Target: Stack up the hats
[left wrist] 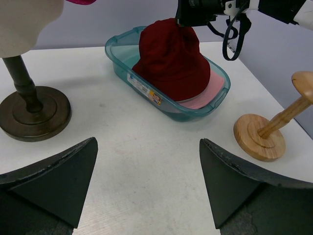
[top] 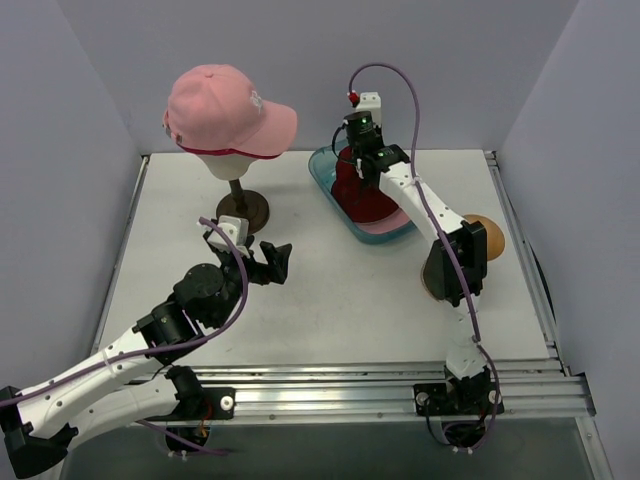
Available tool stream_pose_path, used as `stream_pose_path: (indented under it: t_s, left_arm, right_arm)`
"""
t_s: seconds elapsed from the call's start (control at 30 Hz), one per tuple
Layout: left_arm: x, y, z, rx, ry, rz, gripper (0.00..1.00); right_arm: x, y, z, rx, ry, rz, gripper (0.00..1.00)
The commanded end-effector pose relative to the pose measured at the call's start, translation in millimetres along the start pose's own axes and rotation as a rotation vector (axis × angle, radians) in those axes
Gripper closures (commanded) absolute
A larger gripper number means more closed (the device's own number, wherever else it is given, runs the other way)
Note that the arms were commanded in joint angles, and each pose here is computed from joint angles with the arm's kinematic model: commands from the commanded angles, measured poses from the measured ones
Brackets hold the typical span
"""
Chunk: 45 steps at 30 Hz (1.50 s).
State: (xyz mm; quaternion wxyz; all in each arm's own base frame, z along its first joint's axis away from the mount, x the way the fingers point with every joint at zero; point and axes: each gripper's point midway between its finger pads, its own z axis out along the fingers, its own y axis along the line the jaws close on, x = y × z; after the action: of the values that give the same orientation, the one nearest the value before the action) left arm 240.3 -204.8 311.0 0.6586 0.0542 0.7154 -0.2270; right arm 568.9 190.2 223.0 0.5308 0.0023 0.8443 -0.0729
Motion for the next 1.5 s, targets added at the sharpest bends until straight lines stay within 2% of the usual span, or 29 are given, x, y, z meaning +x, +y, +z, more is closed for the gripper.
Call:
stream_pose_path:
  t_s: [0.0, 0.2, 0.27, 0.33, 0.37, 0.47, 0.5, 0.57, 0.6, 0.67, 0.83, 0.93, 1.13, 1.27, 1.4, 1.47]
  left_arm:
    - [-15, -1, -1, 0.001, -0.055, -0.024, 0.06]
    - [-17, 0, -3, 0.001, -0.059, -0.028, 0.06]
    - [-19, 1, -5, 0.0, -0.067, -0.033, 0.06]
    - [-19, 1, -5, 0.003, -0.068, -0.034, 0.06]
    - [-19, 1, -5, 0.003, -0.067, -0.033, 0.06]
    - [-17, -1, -3, 0.008, -0.062, -0.03, 0.06]
    - [-17, -1, -3, 0.007, -0.06, -0.029, 0.06]
    - [-15, -4, -1, 0.017, -0.055, -0.027, 0.06]
    - [-15, -6, 0, 0.023, -0.052, -0.023, 0.06]
    - [-11, -9, 4, 0.025, -0.033, -0.006, 0.06]
    - [-4, -19, 9, 0.049, 0.034, 0.01, 0.06]
    - [2, -36, 10, 0.106, 0.079, -0.011, 0.06]
    - [24, -67, 18, 0.204, 0.169, -0.079, 0.05]
    - [34, -80, 24, 0.228, 0.211, -0.092, 0.05]
    - [34, -81, 23, 0.225, 0.207, -0.112, 0.04]
    - [34, -78, 22, 0.217, 0.202, -0.121, 0.04]
  right_arm:
    - [-79, -15, -48, -0.043, -0.197, 0.104, 1.0]
    - [-112, -22, -72, -0.08, -0.287, 0.173, 1.0]
    - [-110, -26, -75, -0.075, -0.29, 0.18, 1.0]
    - [-126, -33, -90, -0.082, -0.347, 0.218, 1.0]
    - [-110, -32, -84, -0.076, -0.33, 0.209, 1.0]
    - [-103, -36, -69, -0.074, -0.3, 0.218, 1.0]
    - [-88, -33, -61, -0.068, -0.246, 0.191, 1.0]
    - [-90, -30, -67, -0.078, -0.25, 0.19, 1.0]
    - [-107, -35, -84, -0.094, -0.302, 0.216, 1.0]
    - [-114, -38, -90, -0.118, -0.324, 0.234, 1.0]
    - [-121, -40, -82, -0.156, -0.268, 0.207, 1.0]
    - [-139, -52, -102, -0.219, -0.354, 0.289, 1.0]
    - [-98, -53, -70, -0.299, -0.23, 0.352, 1.0]
    - [-45, -59, -48, -0.251, -0.116, 0.36, 1.0]
    - [-29, -67, -45, -0.202, -0.078, 0.337, 1.0]
    - [-27, -70, -50, -0.188, -0.064, 0.313, 0.91]
